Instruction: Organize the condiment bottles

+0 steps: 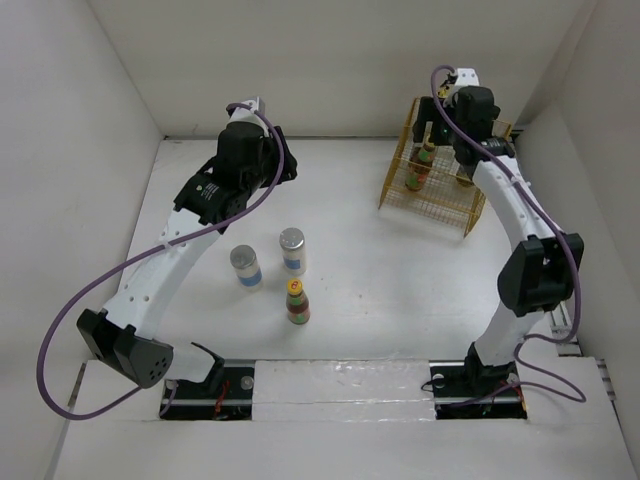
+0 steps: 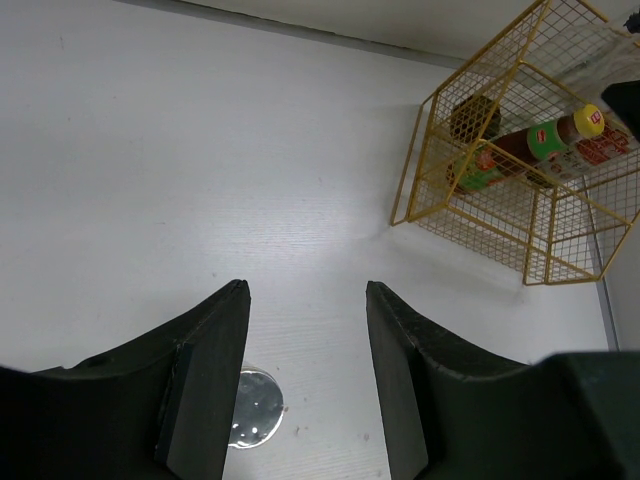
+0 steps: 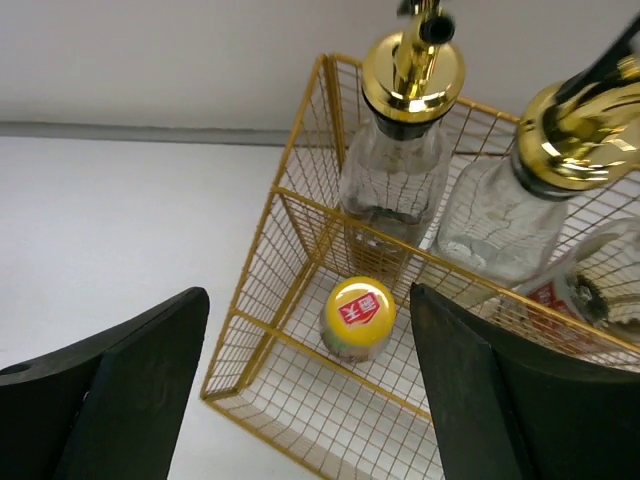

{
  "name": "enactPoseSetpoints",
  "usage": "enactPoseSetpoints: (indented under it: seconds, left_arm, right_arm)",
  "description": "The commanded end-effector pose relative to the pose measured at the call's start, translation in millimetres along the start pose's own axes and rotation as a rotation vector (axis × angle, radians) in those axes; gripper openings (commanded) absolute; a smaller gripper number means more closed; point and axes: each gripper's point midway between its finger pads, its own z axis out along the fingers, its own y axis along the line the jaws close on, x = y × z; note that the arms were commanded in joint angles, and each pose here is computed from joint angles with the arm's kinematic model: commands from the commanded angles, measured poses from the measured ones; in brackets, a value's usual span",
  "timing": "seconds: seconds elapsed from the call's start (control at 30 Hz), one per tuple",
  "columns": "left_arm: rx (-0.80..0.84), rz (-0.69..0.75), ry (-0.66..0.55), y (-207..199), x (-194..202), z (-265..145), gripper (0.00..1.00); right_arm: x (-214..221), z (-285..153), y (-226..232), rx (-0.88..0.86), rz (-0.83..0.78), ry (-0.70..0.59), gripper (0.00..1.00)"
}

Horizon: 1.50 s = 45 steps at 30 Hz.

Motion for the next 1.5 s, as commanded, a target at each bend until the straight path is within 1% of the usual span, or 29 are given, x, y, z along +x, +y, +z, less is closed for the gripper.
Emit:
enactPoseSetpoints:
  seconds: [0.0, 0.03, 0.07, 0.1, 0.13, 0.17, 0.2, 0.23, 0.27, 0.3, 0.33, 0.37, 0.43, 0.47, 0.53, 0.63, 0.7, 0.77, 0.9, 1.0, 1.1, 1.13, 1.2, 1.23, 1.27, 1.33, 1.37, 1.4, 1.47]
  left_arm:
    - [0.018, -0.011, -0.046, -4.5, -12.7, -3.8, 0.46]
    - [0.023, -0.014, -0.056, -6.4, -16.7, -5.6, 0.46]
    - [0.023, -0.014, -0.056, -6.4, -16.7, -5.6, 0.46]
    - [0.023, -0.004, -0.056, -6.0, -16.7, -5.6, 0.46]
    - [0.019, -0.007, -0.07, -6.3, -21.6, -7.2, 0.46]
    - [0.008, -0.007, -0.076, -4.4, -22.7, -7.0, 0.46]
    - [0.008, -0.007, -0.076, -4.8, -24.2, -8.8, 0.46]
    - [0.004, -0.01, -0.092, -5.1, -29.8, -10.8, 0.46]
    - [-0.005, -0.006, -0.077, -4.1, -26.8, -7.4, 0.47]
    - [-0.02, -0.006, -0.078, -3.6, -29.6, -4.7, 0.47]
    - [-0.024, -0.016, -0.072, -4.3, -29.7, -3.8, 0.47]
    - [-0.044, -0.012, -0.065, -1.1, -28.6, -2.4, 0.47]
    - [-0.072, -0.025, -0.086, 1.0, -36.8, -2.7, 0.47]
    - [-0.086, -0.025, -0.095, 2.4, -39.5, -0.4, 0.47]
    - [-0.117, -0.035, -0.115, 5.5, -47.8, -3.6, 0.47]
    - [-0.136, -0.035, -0.122, 7.7, -50.9, -3.8, 0.49]
    - [-0.134, -0.036, -0.125, 6.6, -54.0, -6.8, 0.49]
    - [-0.131, -0.033, -0.113, 6.4, -51.3, -7.0, 0.49]
    - [-0.119, -0.029, -0.091, 11.3, -38.9, -15.9, 0.49]
    - [-0.098, -0.041, -0.09, 13.7, -30.9, -24.2, 0.5]
    - [-0.064, -0.048, -0.102, 11.6, -30.4, -33.6, 0.5]
    - [-0.071, -0.044, -0.091, 14.9, -24.2, -33.0, 0.5]
    - [-0.047, -0.047, -0.092, 11.6, -24.2, -36.3, 0.5]
    - [-0.053, -0.044, -0.082, 13.6, -19.9, -34.2, 0.5]
    - [-0.048, -0.046, -0.089, 13.2, -21.9, -37.6, 0.5]
    - [-0.048, -0.046, -0.089, 13.2, -21.9, -37.6, 0.5]
    - [-0.048, -0.046, -0.089, 13.2, -21.9, -37.6, 0.5]
    - [-0.048, -0.046, -0.089, 13.2, -21.9, -37.6, 0.5]
    - [-0.045, -0.044, -0.077, 13.3, -17.8, -36.1, 0.5]
  right_arm:
    - [-71.5, -65.7, 29.5, -0.085, -0.007, -0.18, 0.87]
    - [-68.8, -73.4, 36.8, -0.106, -0.011, -0.179, 0.81]
    - [-59.6, -81.5, 52.9, -0.147, -0.02, -0.16, 0.69]
    - [-42.3, -97.2, 62.7, -0.182, -0.028, -0.137, 0.32]
    - [-33.0, -106.2, 76.2, -0.227, -0.037, -0.134, 0.14]
    - [-20.6, -117.1, 94.7, -0.298, -0.049, -0.121, 0.06]
    - [-7.6, -132.1, 127.0, -0.393, -0.082, -0.12, 0.03]
    - [16.8, -149.8, 141.7, -0.464, -0.122, -0.097, 0.05]
    - [28.9, -164.3, 160.3, -0.542, -0.146, -0.084, 0.1]
    - [45.5, -184.2, 188.6, -0.632, -0.17, -0.058, 0.19]
    - [55.3, -199.2, 200.0, -0.687, -0.182, -0.049, 0.31]
    - [64.7, -209.1, 213.0, -0.742, -0.194, -0.022, 0.58]
    - [85.5, -240.6, 245.3, -0.877, -0.243, 0.026, 0.76]
    - [98.1, -246.0, 256.0, -0.917, -0.281, 0.051, 0.84]
    - [119.2, -267.8, 281.5, -1.007, -0.347, 0.089, 0.88]
    - [143.1, -281.2, 298.6, -1.065, -0.403, 0.121, 0.92]
    - [150.2, -296.6, 314.2, -1.124, -0.418, 0.102, 0.95]
    - [157.5, -307.4, 327.3, -1.167, -0.42, 0.099, 0.95]
    - [185.6, -301.4, 344.7, -1.17, -0.445, 0.159, 0.97]
    - [197.8, -289.8, 357.9, -1.168, -0.446, 0.141, 0.97]
    - [216.9, -272.2, 363.6, -1.134, -0.434, 0.173, 0.97]
    - [212.6, -266.5, 369.4, -1.128, -0.422, 0.131, 0.97]
    - [222.9, -254.5, 373.1, -1.08, -0.407, 0.14, 0.97]
    - [220.4, -253.0, 379.8, -1.082, -0.398, 0.104, 0.95]
    - [221.3, -251.4, 382.5, -1.082, -0.383, 0.105, 0.91]
    - [227.6, -241.0, 382.0, -1.036, -0.366, 0.121, 0.76]
    - [226.5, -244.0, 386.7, -1.043, -0.36, 0.096, 0.67]
    - [229.9, -247.0, 388.5, -1.044, -0.354, 0.098, 0.48]
    - [221.7, -247.6, 384.3, -1.0, -0.334, 0.076, 0.33]
